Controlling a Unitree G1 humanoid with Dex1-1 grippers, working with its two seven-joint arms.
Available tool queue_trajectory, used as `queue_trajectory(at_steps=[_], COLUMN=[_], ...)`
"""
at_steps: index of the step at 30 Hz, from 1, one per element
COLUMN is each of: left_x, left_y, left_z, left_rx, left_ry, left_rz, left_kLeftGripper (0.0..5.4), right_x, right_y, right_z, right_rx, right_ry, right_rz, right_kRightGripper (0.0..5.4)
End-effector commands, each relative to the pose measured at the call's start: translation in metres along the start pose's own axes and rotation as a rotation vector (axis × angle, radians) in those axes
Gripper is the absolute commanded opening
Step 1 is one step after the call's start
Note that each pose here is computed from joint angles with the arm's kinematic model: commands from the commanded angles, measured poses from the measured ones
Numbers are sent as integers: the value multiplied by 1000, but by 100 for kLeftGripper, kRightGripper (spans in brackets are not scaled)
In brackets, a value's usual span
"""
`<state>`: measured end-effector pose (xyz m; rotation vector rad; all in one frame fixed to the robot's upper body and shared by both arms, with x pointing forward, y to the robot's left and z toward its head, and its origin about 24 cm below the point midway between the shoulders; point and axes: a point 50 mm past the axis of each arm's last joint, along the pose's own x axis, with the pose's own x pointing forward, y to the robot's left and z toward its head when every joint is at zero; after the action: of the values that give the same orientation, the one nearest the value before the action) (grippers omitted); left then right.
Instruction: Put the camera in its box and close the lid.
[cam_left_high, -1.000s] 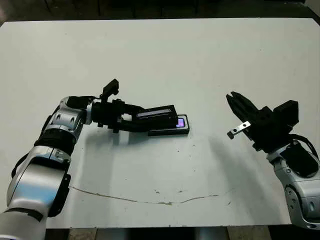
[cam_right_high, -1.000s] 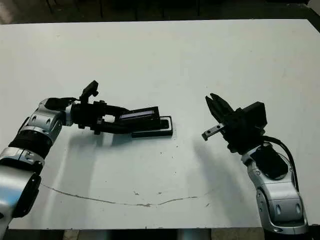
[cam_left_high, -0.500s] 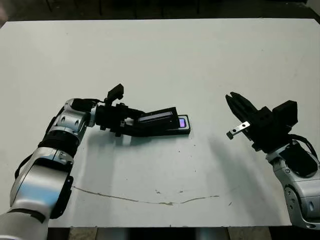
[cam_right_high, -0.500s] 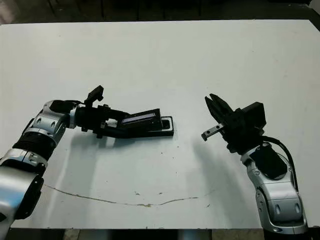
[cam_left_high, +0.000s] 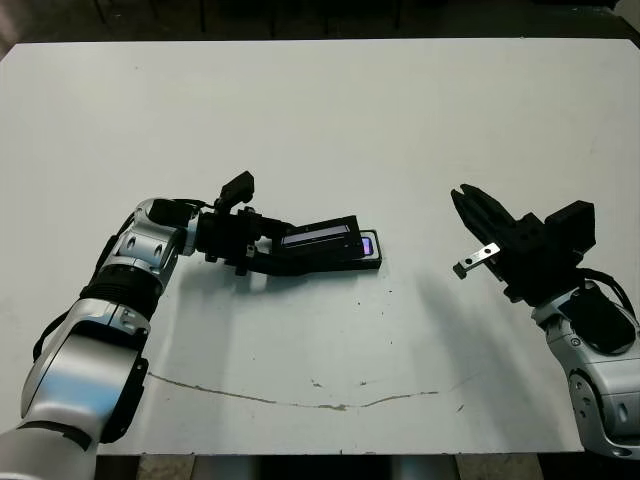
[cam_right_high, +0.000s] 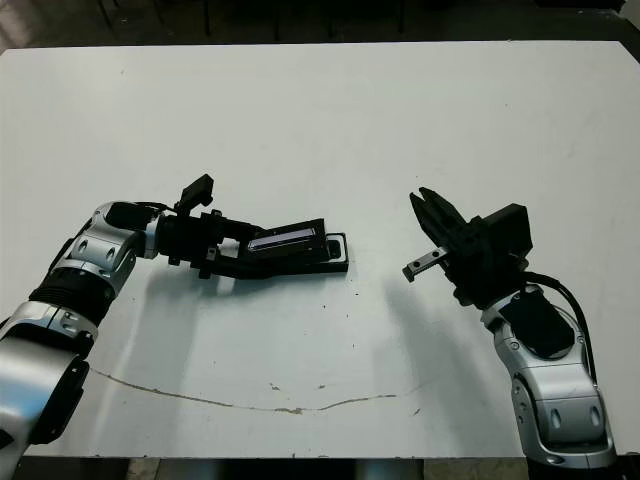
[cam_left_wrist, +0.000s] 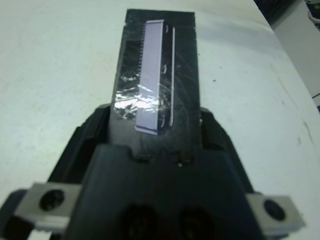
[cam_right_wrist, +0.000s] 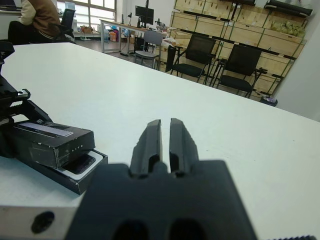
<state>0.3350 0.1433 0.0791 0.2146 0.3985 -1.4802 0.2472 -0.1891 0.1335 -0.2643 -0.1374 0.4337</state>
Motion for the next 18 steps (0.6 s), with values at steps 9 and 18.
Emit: queue_trajectory(at_steps=[9, 18], left_x=[35, 56], left_y=[-17, -13], left_z=[-39, -31], left_rx=[-93, -43], left_ry=[103, 148], left_rz=[-57, -47], left_kLeftGripper=[281, 281], right_x=[-3, -5], right_y=[-1, -1], right_z=[0, 6], right_rx=[0, -12], right_ry=[16, 4], right_rz=[7, 9], right_kRightGripper=[0, 0])
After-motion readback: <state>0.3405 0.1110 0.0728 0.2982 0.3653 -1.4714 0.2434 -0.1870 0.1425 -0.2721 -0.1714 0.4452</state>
